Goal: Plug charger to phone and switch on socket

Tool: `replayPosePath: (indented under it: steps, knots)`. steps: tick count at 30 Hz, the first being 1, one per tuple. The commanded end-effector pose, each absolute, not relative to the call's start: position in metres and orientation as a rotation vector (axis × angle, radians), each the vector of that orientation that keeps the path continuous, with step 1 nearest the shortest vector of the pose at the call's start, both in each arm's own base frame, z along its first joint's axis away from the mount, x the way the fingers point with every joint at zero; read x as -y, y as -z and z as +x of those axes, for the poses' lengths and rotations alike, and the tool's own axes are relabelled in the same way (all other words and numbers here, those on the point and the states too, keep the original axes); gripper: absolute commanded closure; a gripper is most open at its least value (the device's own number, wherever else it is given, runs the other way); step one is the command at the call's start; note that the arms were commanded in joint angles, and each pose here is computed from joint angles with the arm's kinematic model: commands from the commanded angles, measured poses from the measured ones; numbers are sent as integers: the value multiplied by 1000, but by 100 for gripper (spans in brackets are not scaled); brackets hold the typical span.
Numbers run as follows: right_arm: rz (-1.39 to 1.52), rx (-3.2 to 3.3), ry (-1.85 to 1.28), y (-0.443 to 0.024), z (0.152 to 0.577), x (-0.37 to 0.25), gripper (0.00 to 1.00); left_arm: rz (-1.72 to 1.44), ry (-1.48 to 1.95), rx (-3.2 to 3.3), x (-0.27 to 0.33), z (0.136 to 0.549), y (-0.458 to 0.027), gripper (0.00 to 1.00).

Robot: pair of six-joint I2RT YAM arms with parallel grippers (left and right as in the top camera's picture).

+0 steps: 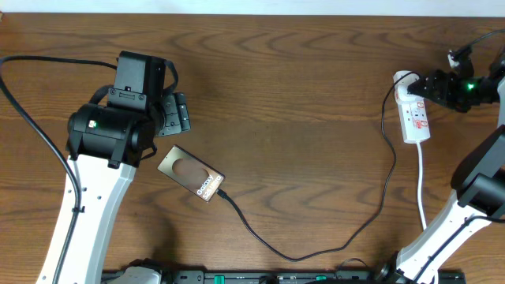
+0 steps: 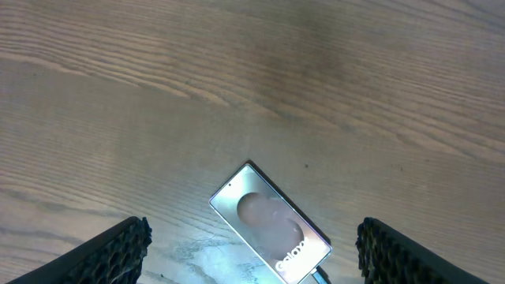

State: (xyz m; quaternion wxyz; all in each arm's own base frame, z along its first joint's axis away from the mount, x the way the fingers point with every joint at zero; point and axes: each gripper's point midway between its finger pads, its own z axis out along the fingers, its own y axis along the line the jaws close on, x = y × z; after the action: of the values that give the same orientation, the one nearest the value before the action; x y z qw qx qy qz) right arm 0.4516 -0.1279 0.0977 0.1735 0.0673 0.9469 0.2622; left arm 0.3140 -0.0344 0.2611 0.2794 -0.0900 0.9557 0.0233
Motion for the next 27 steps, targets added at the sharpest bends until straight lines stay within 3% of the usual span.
replayPosePath:
  steps: [1, 27]
  knots:
    - [244, -2729, -692, -86, 455, 130, 1, -226, -79, -2554, 33, 315, -265, 14]
    - [249, -2824, -802, -35, 454, 103, 1, -226, -79, -2554, 33, 315, -265, 14]
